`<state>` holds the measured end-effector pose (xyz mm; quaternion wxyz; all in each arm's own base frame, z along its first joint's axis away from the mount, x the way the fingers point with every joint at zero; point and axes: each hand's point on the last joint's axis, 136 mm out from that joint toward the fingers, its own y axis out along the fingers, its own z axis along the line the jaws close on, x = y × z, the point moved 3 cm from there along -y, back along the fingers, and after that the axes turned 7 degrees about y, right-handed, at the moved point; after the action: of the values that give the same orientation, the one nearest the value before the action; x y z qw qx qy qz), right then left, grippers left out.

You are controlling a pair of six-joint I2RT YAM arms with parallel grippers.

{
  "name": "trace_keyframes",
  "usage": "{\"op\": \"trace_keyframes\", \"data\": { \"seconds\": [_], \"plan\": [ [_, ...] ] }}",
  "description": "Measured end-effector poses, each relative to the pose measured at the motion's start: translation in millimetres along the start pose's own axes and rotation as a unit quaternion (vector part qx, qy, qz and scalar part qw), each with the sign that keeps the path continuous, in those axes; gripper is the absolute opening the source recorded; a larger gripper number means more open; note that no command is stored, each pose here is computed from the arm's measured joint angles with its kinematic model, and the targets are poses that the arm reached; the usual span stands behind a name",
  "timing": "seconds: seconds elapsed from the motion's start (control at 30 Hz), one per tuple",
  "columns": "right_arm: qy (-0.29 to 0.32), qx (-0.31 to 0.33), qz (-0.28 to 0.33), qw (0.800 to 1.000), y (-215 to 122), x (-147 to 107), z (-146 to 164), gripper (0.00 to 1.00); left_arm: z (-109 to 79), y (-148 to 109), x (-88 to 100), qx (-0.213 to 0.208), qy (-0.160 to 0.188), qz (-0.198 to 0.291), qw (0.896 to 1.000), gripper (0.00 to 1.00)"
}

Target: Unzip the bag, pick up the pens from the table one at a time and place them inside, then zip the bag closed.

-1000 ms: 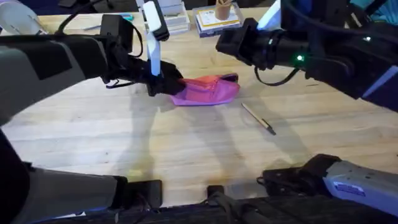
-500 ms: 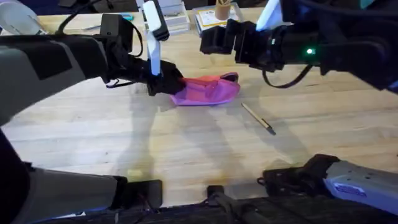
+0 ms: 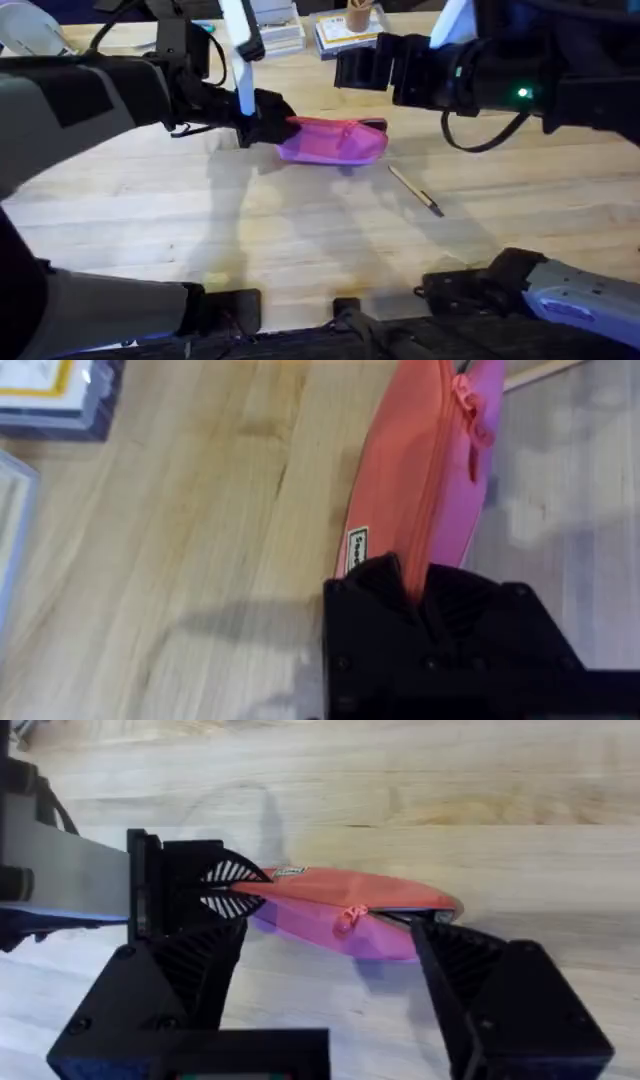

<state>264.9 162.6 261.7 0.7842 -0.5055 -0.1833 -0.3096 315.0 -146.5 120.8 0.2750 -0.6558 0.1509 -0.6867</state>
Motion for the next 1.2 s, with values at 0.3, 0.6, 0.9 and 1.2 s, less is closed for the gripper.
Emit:
{"op": "trace_keyframes", "data": {
  "seconds": [0.3,0.6,0.9,1.2],
  "plan": [
    [0.023,0.023,0.027,0.999,0,-8,7,0.998,2.8,-2,5.3,-0.001,0.005,-0.029,1.0,0.043],
    [0.061,0.006,0.095,0.994,3,-41,10,0.998,2.8,-2,5.4,-0.001,0.005,-0.029,1.0,0.042],
    [0.036,-0.083,0.109,0.99,32,-81,12,0.998,2.6,-2,5.7,-0.002,0.005,-0.03,1.0,0.042],
    [0.076,-0.134,0.107,0.982,55,-90,3,0.997,2.6,-2,5.8,-0.002,0.005,-0.03,1.0,0.044]
  ]
}}
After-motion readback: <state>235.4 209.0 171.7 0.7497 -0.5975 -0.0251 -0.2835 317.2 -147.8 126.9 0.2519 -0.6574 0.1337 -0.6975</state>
